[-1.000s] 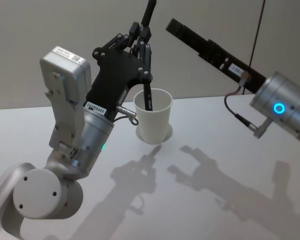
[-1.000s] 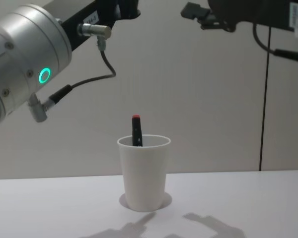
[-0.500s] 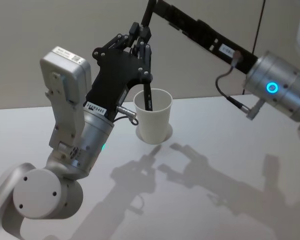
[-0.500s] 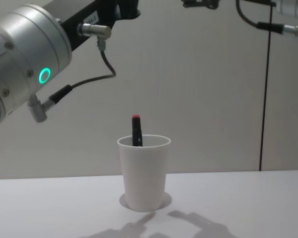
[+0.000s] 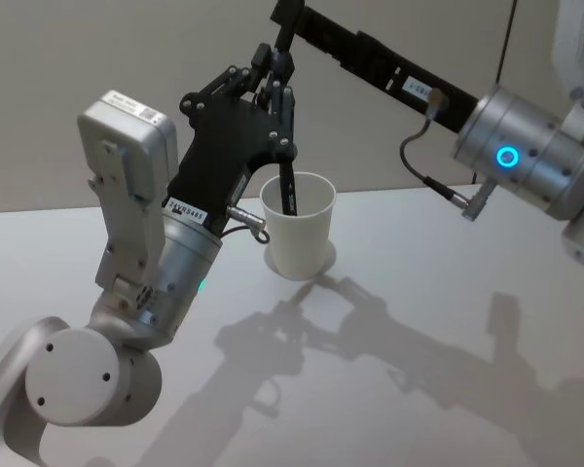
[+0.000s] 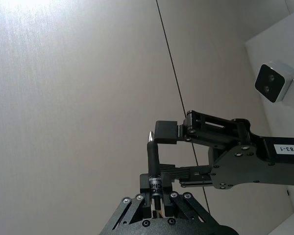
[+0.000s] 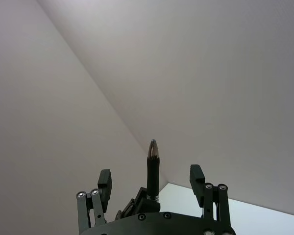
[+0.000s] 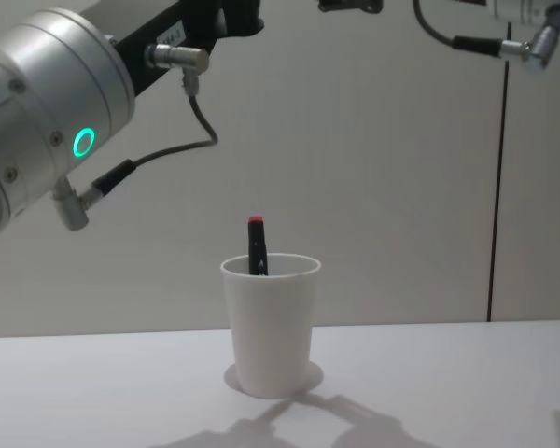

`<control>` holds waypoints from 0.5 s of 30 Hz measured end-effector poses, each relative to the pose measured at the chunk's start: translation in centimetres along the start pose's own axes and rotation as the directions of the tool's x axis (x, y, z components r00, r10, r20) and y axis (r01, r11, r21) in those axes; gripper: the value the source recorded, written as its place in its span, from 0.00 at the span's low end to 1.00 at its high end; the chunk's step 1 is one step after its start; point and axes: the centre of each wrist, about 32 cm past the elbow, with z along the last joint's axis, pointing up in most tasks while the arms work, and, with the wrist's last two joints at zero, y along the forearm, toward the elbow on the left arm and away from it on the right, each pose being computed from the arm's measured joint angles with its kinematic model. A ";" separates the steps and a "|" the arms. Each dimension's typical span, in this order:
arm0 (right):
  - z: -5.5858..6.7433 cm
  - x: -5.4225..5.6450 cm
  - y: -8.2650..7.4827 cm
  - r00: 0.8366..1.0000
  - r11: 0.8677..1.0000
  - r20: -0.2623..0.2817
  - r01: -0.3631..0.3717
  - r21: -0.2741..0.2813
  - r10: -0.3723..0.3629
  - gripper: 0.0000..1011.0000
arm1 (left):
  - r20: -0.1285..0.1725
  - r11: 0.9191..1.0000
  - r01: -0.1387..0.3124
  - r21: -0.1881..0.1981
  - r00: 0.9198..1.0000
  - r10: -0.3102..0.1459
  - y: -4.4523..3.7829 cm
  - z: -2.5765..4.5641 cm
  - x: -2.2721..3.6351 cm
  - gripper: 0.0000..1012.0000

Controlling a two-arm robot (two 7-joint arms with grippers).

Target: Place the pen into the pen holder.

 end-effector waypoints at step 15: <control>-0.3 0.3 1.0 1.000 1.000 0.028 0.009 -0.016 -0.009 0.99 | 0.000 1.000 0.000 0.000 1.000 0.000 0.00 0.00 0.00 0.13</control>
